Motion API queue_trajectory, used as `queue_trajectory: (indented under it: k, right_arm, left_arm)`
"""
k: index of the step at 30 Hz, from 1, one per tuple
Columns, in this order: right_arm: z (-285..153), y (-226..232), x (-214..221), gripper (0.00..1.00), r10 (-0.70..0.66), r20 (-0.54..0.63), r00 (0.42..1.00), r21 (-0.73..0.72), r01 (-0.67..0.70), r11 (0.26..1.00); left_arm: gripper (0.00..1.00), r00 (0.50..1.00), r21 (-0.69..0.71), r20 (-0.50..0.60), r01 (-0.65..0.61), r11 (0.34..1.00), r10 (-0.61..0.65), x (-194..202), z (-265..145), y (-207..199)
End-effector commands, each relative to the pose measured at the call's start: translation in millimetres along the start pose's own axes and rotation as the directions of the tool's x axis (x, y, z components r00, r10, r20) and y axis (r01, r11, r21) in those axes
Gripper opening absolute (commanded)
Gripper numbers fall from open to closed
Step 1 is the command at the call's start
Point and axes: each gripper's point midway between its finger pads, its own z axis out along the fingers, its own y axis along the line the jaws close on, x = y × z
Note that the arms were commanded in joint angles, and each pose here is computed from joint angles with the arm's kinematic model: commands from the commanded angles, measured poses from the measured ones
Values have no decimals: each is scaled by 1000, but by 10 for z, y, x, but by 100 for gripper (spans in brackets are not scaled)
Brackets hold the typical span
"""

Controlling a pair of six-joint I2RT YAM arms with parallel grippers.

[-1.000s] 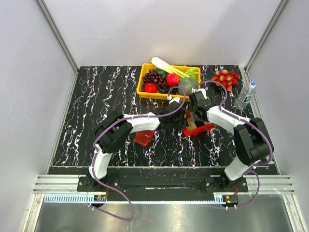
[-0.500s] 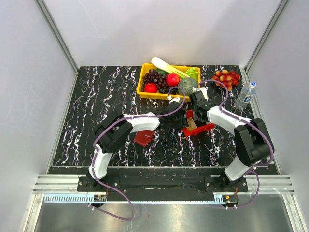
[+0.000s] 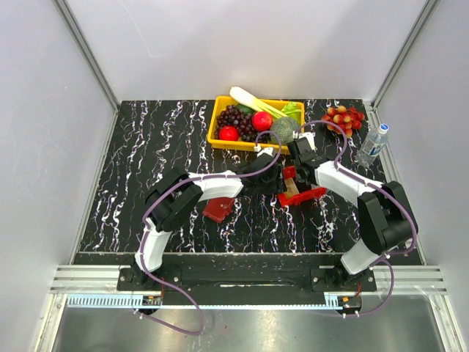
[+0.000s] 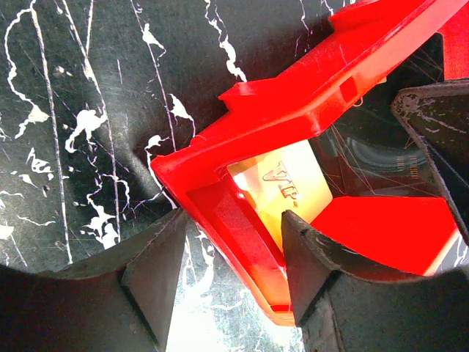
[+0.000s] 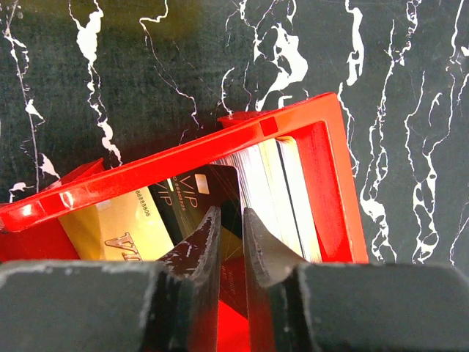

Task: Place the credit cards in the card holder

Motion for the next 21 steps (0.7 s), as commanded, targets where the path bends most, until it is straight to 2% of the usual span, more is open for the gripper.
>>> queue_trajectory:
  k: [1, 2, 4, 10, 18, 21]
  right_arm:
    - [-58, -86, -106, 13, 19, 39, 999, 17, -20, 1000]
    - [-87, -69, -130, 6, 23, 45, 999, 0, -23, 1000]
    - [-136, -10, -170, 0, 38, 54, 998, -44, -35, 998]
    - [-261, 240, -154, 0, 44, 32, 999, -196, -37, 980]
    - [-106, 372, 151, 0, 8, -68, 998, -221, -23, 975]
    - [-51, 354, 209, 4, -1, -88, 996, -196, -16, 981]
  left_arm:
    - [57, 998, -64, -66, -21, 998, 17, 201, 60, 212]
    - [57, 998, -65, -67, -21, 998, 17, 204, 59, 215]
    - [57, 998, -64, -64, -20, 998, 16, 194, 57, 215]
    - [57, 998, -59, -57, -17, 998, 14, 174, 49, 205]
    - [57, 998, -39, -69, -12, 999, 9, 192, 35, 184]
    - [57, 998, -38, -70, -12, 999, 9, 194, 31, 183]
